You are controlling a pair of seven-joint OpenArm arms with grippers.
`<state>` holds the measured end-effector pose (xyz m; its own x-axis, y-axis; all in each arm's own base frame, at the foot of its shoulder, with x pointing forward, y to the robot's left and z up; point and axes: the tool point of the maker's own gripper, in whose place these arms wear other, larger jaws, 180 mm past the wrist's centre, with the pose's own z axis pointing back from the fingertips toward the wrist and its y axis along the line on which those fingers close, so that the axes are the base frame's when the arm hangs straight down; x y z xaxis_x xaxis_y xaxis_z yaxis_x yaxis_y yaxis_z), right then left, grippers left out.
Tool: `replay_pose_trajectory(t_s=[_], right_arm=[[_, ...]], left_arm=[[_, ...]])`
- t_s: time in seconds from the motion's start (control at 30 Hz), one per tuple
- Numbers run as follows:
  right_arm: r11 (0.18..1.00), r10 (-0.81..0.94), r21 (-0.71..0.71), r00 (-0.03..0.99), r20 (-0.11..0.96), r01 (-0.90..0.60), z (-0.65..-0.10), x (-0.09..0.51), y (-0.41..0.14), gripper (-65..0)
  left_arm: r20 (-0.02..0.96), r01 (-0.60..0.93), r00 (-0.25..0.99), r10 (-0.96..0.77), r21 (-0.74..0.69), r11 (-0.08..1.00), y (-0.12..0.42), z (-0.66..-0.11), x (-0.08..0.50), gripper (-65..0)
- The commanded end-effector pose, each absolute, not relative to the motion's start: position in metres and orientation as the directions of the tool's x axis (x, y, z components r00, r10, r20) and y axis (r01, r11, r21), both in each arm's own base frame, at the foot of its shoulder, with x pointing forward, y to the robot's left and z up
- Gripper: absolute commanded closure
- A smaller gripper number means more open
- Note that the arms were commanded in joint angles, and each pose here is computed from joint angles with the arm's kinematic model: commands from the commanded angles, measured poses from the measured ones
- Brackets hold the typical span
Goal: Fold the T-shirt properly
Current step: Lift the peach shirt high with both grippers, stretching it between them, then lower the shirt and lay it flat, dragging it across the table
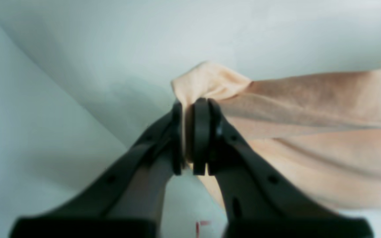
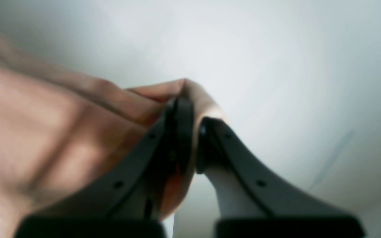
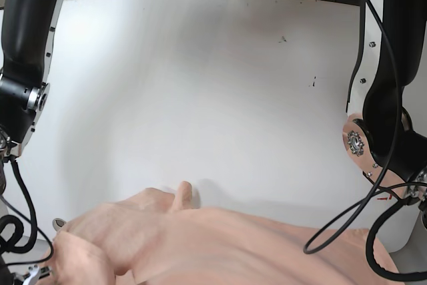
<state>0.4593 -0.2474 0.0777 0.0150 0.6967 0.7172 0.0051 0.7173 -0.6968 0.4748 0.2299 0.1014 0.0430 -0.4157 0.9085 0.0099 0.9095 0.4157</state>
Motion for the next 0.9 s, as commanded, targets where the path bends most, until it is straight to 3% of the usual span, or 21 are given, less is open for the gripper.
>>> replay_pose_trajectory(t_s=[0.0, 0.4, 0.87], right_arm=[[0.717, 0.695, -0.695, 0.011, 0.718, 0.049, 0.081, 0.448, -0.255, 0.0], [0.768, 0.635, -0.638, 0.202, 0.746, -0.058, -0.060, 0.407, -0.266, 0.0], [0.898, 0.431, -0.402, 0.545, 0.719, -0.179, -0.241, 0.328, -0.269, 0.0]], left_arm=[[0.904, -0.012, -0.002, -0.427, 0.427, 0.904, 0.229, 0.108, 0.467, 0.0], [0.841, 0.034, 0.272, -0.467, 0.476, 0.879, 0.243, -0.030, 0.447, 0.0], [0.667, 0.138, 0.579, -0.469, 0.486, 0.863, 0.269, -0.186, 0.376, 0.0]])
